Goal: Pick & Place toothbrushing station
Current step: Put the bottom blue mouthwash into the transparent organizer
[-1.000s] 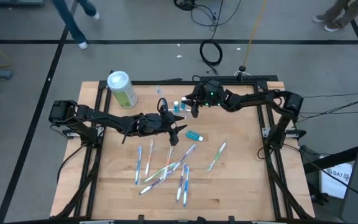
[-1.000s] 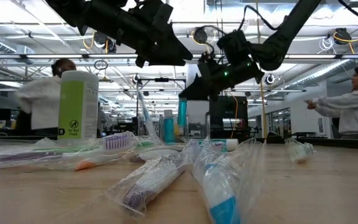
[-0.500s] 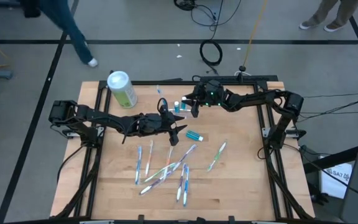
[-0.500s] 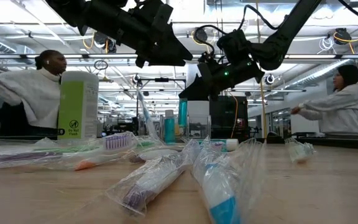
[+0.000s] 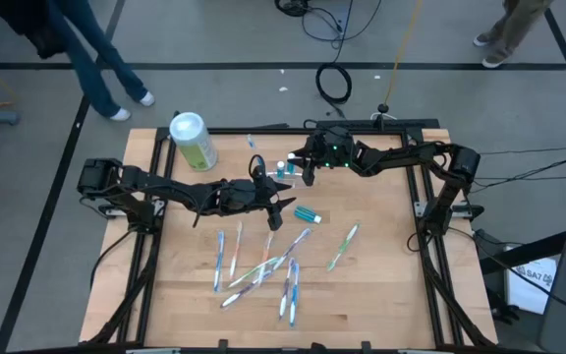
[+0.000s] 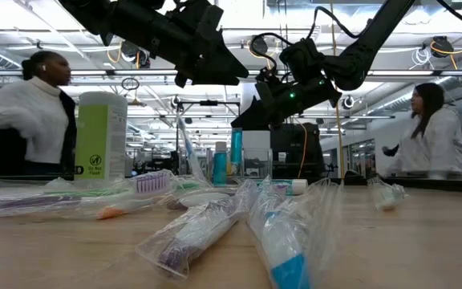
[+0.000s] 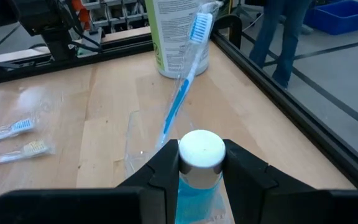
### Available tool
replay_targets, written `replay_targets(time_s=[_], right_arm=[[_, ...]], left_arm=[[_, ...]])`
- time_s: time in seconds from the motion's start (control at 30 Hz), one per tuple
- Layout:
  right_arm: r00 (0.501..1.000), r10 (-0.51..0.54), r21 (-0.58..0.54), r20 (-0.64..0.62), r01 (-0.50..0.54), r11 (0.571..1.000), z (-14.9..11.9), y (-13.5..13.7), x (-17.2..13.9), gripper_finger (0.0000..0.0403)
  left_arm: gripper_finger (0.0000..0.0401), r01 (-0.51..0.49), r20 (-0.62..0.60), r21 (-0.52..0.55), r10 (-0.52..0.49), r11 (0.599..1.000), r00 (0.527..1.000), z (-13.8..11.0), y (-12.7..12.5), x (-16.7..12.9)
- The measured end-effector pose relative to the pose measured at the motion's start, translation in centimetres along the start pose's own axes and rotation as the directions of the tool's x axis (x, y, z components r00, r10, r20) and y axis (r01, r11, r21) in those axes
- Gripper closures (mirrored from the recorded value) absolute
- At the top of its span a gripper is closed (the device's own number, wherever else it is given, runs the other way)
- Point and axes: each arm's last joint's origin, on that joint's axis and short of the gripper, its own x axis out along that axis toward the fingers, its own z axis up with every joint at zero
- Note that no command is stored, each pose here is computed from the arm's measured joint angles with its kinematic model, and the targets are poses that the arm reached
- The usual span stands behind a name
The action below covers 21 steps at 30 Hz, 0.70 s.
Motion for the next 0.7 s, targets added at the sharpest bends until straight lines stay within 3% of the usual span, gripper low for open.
replay_targets(time_s=[0.4, 0.7], right_arm=[[1.000, 0.001, 0.027, -0.021, 0.000, 1.000, -2.1, -0.4, 1.5, 0.0313], [1.000, 0.001, 0.025, -0.020, 0.000, 1.000, -2.0, -0.4, 1.5, 0.0312]], left_arm=[[0.0217, 0.000, -0.001, 0.000, 0.000, 1.000, 1.000, 0.0, 0.0, 0.0], [0.0217, 0.000, -0.003, 0.002, 0.000, 1.000, 1.000, 0.0, 0.0, 0.0]])
